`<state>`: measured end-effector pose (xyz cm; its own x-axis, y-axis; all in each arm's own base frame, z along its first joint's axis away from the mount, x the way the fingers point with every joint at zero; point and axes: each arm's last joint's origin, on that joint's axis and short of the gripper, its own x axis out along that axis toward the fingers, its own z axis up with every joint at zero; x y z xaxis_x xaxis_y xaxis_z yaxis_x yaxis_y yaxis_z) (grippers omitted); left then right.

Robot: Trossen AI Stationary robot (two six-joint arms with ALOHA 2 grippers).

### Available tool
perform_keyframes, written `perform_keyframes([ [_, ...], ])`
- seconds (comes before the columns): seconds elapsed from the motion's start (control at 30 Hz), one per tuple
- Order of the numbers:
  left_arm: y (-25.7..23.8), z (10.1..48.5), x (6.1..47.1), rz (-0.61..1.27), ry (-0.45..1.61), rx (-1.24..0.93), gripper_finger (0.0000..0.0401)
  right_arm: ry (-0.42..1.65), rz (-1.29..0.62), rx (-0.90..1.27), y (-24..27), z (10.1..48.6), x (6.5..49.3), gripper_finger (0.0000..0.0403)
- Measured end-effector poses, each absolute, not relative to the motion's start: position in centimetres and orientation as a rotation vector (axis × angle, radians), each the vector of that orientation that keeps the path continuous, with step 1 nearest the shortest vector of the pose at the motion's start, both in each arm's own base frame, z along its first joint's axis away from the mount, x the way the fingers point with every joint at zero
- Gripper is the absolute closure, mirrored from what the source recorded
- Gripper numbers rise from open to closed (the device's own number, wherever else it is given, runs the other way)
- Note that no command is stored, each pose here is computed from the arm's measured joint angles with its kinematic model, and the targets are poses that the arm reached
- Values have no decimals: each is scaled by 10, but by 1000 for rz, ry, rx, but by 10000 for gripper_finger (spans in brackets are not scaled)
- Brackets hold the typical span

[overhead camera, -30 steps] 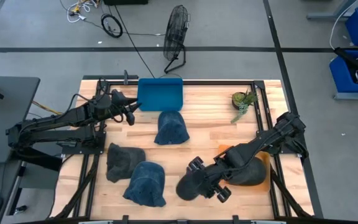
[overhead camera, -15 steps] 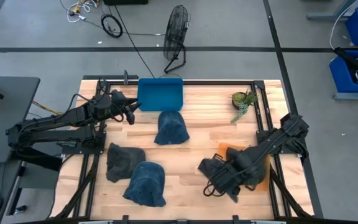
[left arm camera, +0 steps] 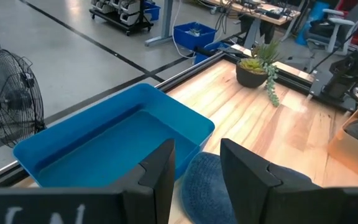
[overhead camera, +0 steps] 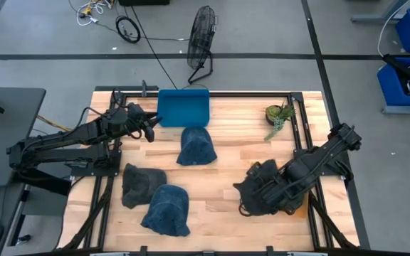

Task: Pick & Place hat
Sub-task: Put the bottom black cap into the orange bin

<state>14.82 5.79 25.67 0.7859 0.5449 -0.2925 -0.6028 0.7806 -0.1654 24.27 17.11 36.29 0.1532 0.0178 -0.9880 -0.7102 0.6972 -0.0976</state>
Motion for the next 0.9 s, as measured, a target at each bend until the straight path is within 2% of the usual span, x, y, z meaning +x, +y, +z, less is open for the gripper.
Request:
perform_keyframes([
  [0.27, 58, 257, 148, 625, 238, -252, 268, 1331, 542, -611, 183, 363, 229, 401],
  [0.47, 58, 257, 148, 626, 238, -252, 268, 1413, 507, -607, 193, 343, 218, 401],
  [0.73, 58, 257, 148, 626, 237, -255, 268, 1550, 514, -754, 199, 300, 202, 401],
  [0.9, 58, 257, 148, 629, 231, -275, 268, 1495, 495, -912, 200, 297, 200, 401],
])
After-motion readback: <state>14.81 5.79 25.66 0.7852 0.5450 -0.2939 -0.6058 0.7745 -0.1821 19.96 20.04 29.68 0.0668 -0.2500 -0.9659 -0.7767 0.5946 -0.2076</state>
